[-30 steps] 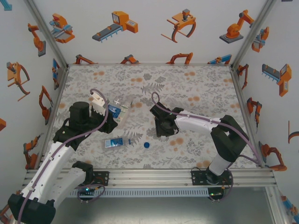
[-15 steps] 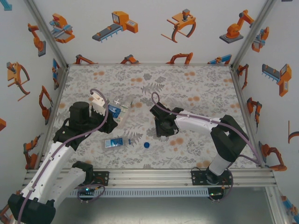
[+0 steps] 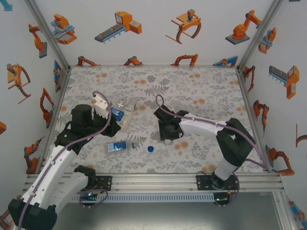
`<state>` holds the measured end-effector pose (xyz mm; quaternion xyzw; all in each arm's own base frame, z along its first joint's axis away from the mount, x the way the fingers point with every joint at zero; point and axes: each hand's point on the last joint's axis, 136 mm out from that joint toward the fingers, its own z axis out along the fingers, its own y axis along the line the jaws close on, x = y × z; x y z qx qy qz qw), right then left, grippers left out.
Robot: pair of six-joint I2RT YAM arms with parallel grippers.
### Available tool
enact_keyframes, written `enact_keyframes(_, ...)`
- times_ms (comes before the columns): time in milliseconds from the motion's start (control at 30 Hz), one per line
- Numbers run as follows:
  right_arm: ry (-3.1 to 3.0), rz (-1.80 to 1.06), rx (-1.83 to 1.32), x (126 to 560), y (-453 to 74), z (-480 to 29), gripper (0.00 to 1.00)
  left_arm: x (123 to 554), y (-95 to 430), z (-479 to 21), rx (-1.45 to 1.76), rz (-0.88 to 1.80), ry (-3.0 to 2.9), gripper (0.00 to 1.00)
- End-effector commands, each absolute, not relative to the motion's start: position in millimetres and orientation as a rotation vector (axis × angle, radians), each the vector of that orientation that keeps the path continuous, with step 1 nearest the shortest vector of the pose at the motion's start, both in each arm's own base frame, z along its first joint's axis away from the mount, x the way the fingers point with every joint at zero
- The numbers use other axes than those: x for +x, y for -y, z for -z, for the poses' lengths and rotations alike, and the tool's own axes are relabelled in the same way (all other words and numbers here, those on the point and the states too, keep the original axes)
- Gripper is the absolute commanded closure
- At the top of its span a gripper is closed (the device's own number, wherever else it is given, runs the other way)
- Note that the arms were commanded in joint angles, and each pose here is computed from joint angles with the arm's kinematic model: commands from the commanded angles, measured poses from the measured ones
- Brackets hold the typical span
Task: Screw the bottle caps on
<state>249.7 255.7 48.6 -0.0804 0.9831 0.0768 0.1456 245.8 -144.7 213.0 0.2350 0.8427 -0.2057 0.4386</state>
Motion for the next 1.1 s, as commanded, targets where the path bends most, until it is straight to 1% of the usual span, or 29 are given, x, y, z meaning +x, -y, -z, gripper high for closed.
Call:
enact_keyframes(0, -2.858, -0.183, -0.237, 244, -251, -38, 0.54, 251, 144, -226, 0.585, 0.496, -2.051, 0.88)
enact_keyframes(567, -2.879, -0.196, -0.217, 240, -250, -22, 0.57, 251, 143, -225, 0.583, 0.493, -2.054, 0.88)
enact_keyframes(667, -2.889, -0.212, -0.2, 237, -250, -16, 0.61, 251, 143, -225, 0.583, 0.493, -2.054, 0.88)
enact_keyframes(767, -2.884, -0.255, -0.178, 236, -254, -15, 0.7, 252, 144, -225, 0.583, 0.493, -2.056, 0.88)
enact_keyframes(833, -2.865, -0.317, -0.162, 238, -259, -19, 0.74, 251, 144, -225, 0.584, 0.494, -2.056, 0.88)
enact_keyframes(900, -2.837, -0.448, -0.131, 240, -268, -25, 0.77, 252, 144, -225, 0.583, 0.494, -2.056, 0.88)
enact_keyframes(1067, -2.736, -0.814, 0.035, 248, -277, -34, 0.78, 252, 144, -225, 0.58, 0.498, -2.057, 0.88)
